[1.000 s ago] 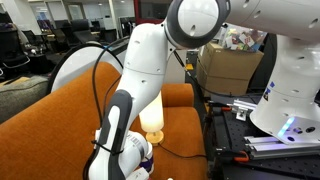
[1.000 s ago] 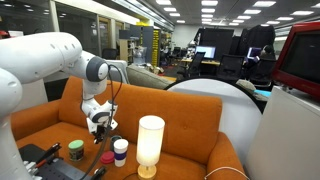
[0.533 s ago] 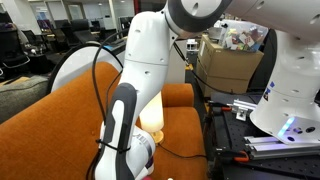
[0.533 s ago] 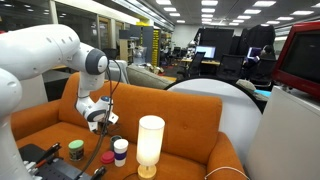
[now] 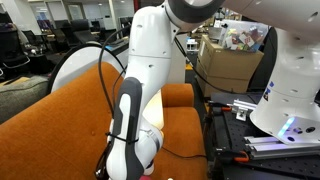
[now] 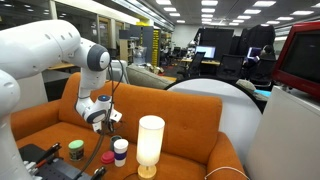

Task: Pick the white ball and put it in the green cup

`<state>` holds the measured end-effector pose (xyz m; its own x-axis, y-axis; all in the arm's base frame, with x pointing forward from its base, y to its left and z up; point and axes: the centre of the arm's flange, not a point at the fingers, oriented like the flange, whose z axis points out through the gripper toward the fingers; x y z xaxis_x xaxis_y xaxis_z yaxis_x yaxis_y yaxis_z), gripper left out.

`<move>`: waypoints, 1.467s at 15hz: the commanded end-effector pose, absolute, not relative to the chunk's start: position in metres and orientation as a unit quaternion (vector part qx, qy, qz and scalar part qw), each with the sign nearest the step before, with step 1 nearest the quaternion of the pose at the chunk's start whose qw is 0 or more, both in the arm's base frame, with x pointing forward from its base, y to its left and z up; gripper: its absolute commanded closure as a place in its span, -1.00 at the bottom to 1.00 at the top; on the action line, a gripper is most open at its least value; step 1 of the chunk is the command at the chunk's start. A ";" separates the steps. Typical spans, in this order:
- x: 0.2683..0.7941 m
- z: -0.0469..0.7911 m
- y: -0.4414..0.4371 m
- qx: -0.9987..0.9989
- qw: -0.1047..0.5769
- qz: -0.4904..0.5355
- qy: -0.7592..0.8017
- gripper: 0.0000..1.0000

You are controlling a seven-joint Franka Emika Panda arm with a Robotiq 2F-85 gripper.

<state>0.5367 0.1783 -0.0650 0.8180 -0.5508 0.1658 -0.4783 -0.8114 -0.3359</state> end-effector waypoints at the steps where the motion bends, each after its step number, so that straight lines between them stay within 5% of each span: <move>1: 0.530 -0.055 0.161 -0.938 0.141 -0.144 0.283 0.75; 15: 0.562 -0.121 0.146 -0.943 0.132 -0.101 0.289 0.75; 16: 0.563 -0.124 0.144 -0.943 0.133 -0.097 0.289 0.68; 17: 0.564 -0.126 0.143 -0.943 0.132 -0.094 0.290 0.37; 18: 0.564 -0.127 0.142 -0.943 0.135 -0.090 0.290 -0.25; 22: 0.564 -0.123 0.145 -0.942 0.147 -0.093 0.289 -0.68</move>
